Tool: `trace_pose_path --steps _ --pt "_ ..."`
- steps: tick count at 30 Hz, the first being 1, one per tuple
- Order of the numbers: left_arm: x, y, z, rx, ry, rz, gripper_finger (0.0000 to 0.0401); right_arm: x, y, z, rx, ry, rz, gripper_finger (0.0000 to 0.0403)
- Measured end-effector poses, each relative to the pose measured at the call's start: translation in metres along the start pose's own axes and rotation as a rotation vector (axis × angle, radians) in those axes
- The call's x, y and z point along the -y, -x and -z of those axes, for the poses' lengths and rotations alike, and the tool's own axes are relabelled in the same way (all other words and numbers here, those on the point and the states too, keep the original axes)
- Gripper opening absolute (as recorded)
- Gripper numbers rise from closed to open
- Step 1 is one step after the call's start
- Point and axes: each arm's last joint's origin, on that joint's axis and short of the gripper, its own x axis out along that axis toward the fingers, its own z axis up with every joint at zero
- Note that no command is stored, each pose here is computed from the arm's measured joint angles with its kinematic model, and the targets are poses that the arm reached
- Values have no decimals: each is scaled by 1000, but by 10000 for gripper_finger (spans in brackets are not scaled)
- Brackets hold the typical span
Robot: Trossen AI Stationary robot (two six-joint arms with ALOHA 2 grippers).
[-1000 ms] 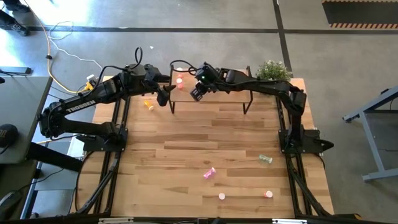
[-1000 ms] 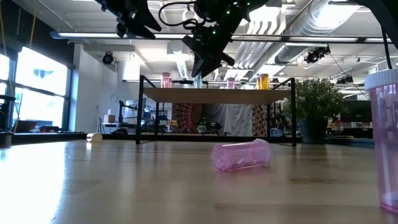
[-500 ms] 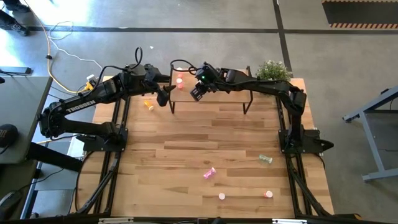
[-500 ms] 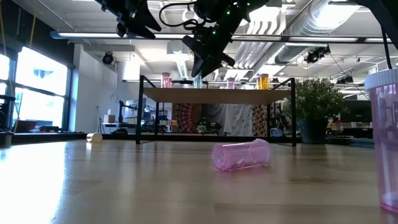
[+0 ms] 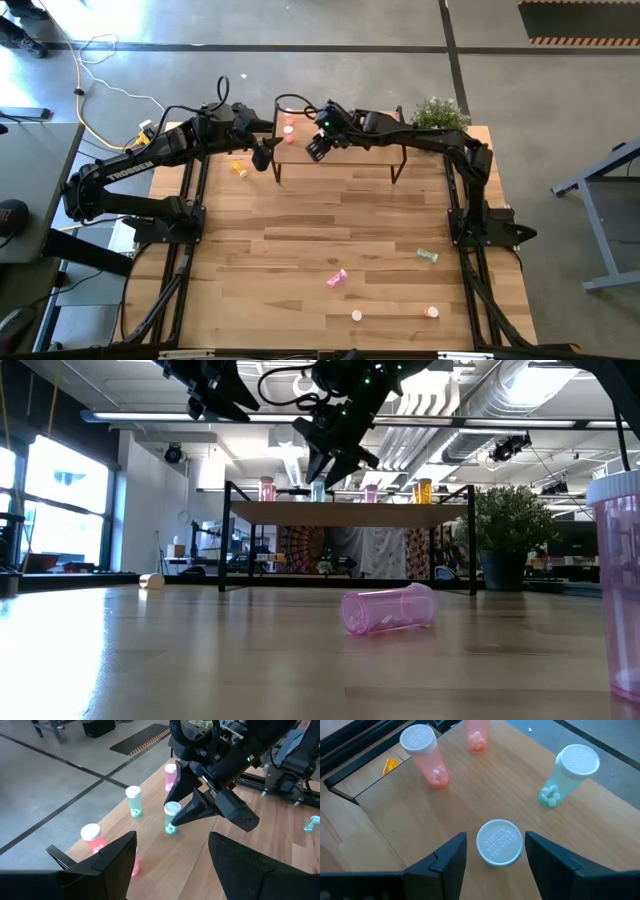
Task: Pick and place medicine bottles onto shelf by color
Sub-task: Put the left blue pill bottle on the shelf aligned with the other blue pill bottle, then put the top purple pill bottle on the shelf aligned with the other purple pill bottle
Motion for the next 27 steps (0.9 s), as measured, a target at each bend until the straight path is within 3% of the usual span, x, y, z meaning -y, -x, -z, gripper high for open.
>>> trace_pose_path --steps 11,21,27 --pt "0 0 0 0 0 6 236 8 48 -18 139 -37 12 193" --pt "13 1 0 -5 -17 180 236 7 134 -20 216 -159 -154 193" --pt "39 5 2 -20 22 284 236 -5 179 -4 205 -129 -227 193"
